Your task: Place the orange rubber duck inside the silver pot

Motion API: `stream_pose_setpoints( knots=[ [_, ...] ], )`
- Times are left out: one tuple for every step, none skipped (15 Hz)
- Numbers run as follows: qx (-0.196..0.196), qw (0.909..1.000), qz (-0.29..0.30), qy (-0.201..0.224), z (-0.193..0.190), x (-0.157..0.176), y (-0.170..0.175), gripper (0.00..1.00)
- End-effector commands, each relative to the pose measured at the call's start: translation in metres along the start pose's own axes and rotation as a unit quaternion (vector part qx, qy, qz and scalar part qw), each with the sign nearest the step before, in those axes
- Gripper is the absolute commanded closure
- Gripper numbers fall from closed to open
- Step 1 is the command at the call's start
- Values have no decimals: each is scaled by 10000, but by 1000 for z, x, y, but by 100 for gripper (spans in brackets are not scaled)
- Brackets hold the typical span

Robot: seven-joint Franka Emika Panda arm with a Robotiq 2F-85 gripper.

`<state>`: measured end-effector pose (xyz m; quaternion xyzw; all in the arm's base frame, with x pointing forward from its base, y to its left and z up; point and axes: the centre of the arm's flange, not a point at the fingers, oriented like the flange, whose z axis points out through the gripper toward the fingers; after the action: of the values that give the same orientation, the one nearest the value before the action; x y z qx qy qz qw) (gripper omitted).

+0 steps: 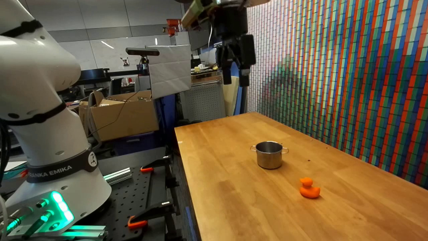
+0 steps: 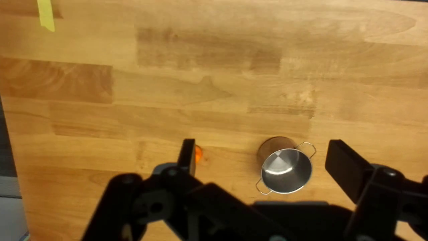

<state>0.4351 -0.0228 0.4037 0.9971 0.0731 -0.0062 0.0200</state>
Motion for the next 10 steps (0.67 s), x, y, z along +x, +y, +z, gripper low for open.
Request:
stream_pose_setpoints(
  knots=[
    [36,9991,-426,3,33,73,19,0],
    [29,9990,-435,9,44,85,22,0],
    [15,9993,-376,18,58,97,26,0],
    [-17,9996,-263,29,72,107,29,0],
    [-56,10000,21,48,87,113,32,0],
    [-113,9994,275,159,100,117,36,0],
    [-157,9983,522,227,112,120,42,0],
    [-192,9957,841,343,122,122,50,0],
    [-199,9929,1090,433,132,124,58,0],
    [-158,9893,1362,489,139,124,69,0]
  ],
)
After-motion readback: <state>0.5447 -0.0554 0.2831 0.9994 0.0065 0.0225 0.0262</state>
